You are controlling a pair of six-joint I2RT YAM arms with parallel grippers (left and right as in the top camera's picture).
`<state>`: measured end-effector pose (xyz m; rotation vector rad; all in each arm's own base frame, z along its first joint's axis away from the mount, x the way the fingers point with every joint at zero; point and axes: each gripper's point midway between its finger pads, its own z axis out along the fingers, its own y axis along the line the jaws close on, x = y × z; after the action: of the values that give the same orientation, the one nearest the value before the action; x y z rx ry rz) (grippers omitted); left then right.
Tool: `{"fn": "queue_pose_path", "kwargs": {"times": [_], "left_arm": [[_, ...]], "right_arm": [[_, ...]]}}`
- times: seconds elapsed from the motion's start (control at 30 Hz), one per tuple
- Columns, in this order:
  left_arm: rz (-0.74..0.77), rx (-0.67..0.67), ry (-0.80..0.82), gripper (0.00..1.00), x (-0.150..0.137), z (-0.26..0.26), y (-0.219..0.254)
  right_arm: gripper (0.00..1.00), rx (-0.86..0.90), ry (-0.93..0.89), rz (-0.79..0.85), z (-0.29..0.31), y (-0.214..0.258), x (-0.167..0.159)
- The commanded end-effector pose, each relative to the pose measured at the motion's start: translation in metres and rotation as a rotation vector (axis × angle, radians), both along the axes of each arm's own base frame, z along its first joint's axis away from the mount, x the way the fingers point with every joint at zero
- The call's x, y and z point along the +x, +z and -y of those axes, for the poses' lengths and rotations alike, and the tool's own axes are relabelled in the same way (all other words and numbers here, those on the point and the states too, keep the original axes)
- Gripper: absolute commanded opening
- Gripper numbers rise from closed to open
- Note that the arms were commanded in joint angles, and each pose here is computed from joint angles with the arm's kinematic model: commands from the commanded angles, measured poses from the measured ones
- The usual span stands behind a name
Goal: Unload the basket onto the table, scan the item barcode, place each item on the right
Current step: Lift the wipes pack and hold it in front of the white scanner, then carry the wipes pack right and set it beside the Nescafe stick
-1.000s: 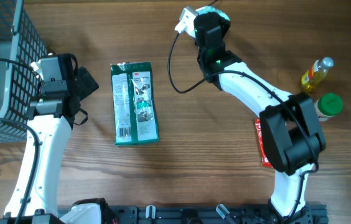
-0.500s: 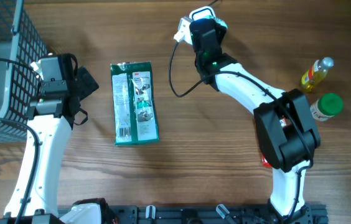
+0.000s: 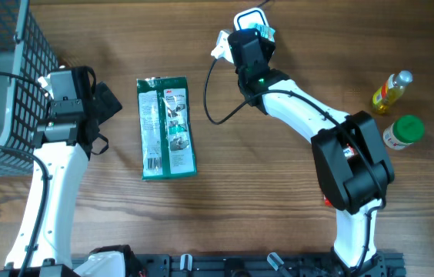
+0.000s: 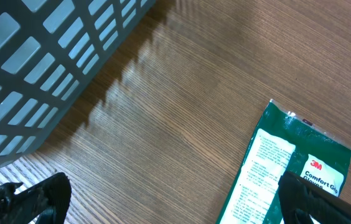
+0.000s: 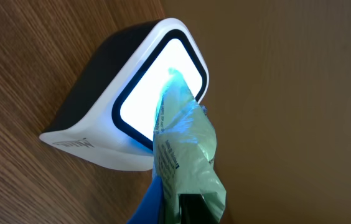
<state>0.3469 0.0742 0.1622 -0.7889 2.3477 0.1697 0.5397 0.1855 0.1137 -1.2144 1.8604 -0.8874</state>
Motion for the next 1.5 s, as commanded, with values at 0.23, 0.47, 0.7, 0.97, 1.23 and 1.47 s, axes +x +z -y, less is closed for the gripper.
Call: {"fn": "queue_pose_path", "kwargs": {"times": [0.23,0.47,0.7,0.97,1.23,1.47], "left_arm": [[0.009,0.018,0.005,1.0,0.001,-0.004,0.005],[0.009,0.018,0.005,1.0,0.001,-0.004,0.005],[0.009,0.018,0.005,1.0,0.001,-0.004,0.005],[0.009,0.018,0.005,1.0,0.001,-0.004,0.005],[0.009,0.018,0.005,1.0,0.001,-0.004,0.005],[0.009,0.018,0.005,1.0,0.001,-0.004,0.005]], "right_arm": [[0.04,0.232,-0.073,0.112,0.009,0.09,-0.017],[0.04,0.549,-0.04,-0.191,0.003,0.113,-0.101],[0.04,0.595,-0.112,-0.824,0.014,0.043,-0.218],[0.04,0.558,-0.313,-1.021,0.042,0.012,-0.268],[0.05,0.43,-0.585,-0.969,0.086,-0.032,-0.287],[0.04,0.597,-0.861,-0.843,0.095,-0.055,-0.279]]}}
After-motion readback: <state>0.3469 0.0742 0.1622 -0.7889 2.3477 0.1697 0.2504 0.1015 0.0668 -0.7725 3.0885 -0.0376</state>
